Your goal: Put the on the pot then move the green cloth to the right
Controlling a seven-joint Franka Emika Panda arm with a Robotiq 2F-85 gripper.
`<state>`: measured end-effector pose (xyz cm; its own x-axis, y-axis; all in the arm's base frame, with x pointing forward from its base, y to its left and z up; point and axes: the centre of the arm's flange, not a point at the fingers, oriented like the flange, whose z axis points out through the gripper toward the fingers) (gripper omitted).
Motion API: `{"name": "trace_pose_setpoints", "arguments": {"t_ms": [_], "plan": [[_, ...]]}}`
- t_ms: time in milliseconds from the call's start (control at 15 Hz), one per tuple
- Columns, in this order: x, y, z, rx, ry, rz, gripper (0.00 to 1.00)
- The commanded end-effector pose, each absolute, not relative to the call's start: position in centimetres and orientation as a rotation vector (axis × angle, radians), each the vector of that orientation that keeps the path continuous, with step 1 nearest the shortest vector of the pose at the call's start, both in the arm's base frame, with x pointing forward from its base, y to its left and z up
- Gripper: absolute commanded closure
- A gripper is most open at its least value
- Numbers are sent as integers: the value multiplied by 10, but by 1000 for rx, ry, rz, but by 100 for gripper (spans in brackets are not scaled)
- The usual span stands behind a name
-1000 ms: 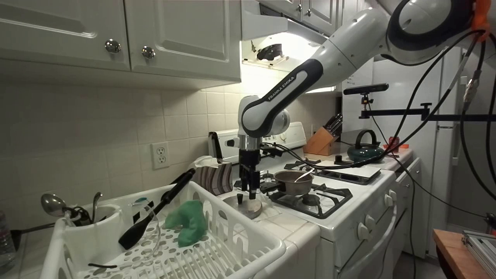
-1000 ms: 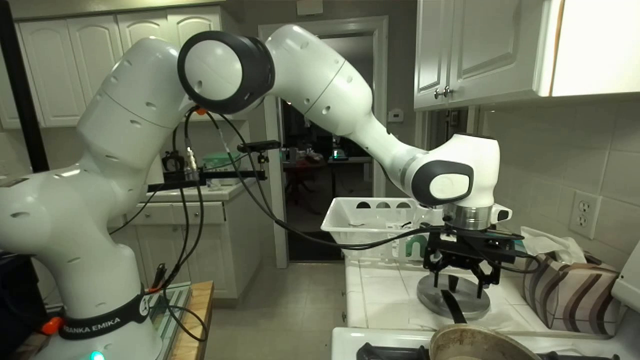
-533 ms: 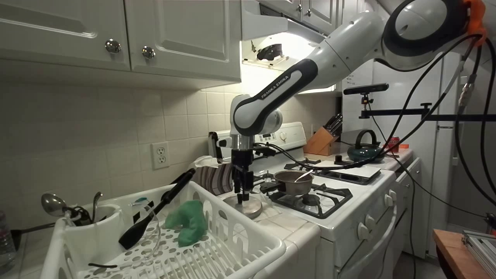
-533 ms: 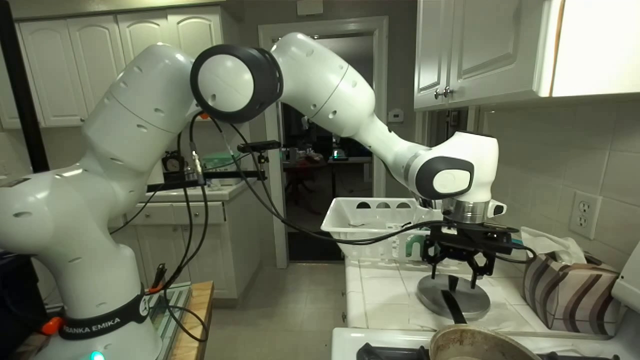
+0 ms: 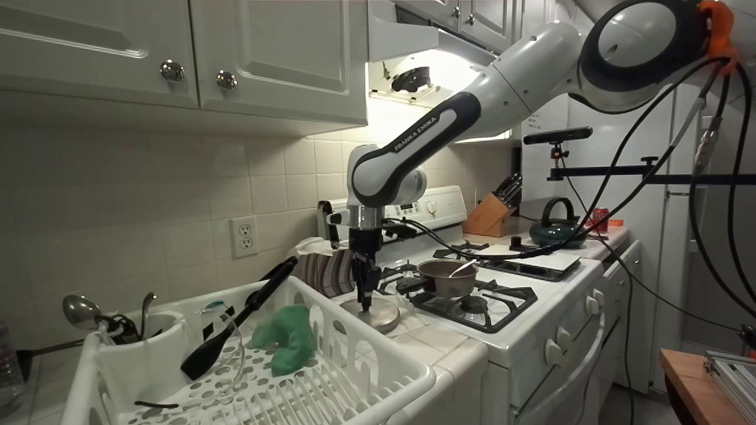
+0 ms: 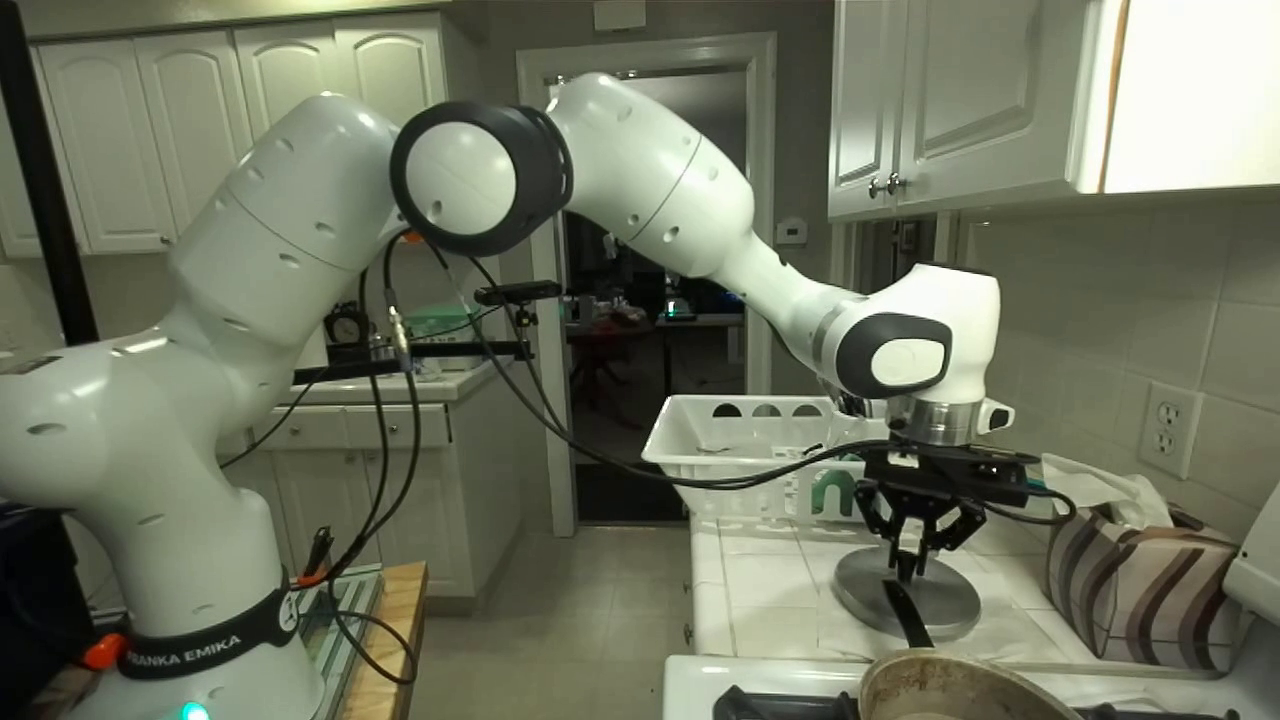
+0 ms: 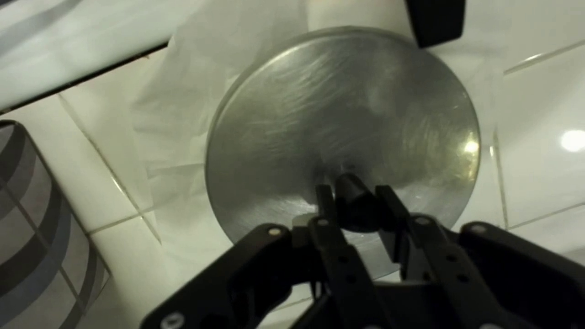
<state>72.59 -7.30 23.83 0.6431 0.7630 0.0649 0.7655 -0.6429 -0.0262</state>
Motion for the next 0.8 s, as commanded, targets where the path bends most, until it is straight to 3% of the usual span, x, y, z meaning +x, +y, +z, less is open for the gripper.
{"name": "trace_pose_setpoints", "arguments": {"t_ms": [0, 67, 733], "plan": [[737, -73, 238, -2771, -1315, -78, 97], [736, -72, 240, -2772, -1318, -78, 94], [690, -40, 298, -2787, -1383, -154, 94]]}}
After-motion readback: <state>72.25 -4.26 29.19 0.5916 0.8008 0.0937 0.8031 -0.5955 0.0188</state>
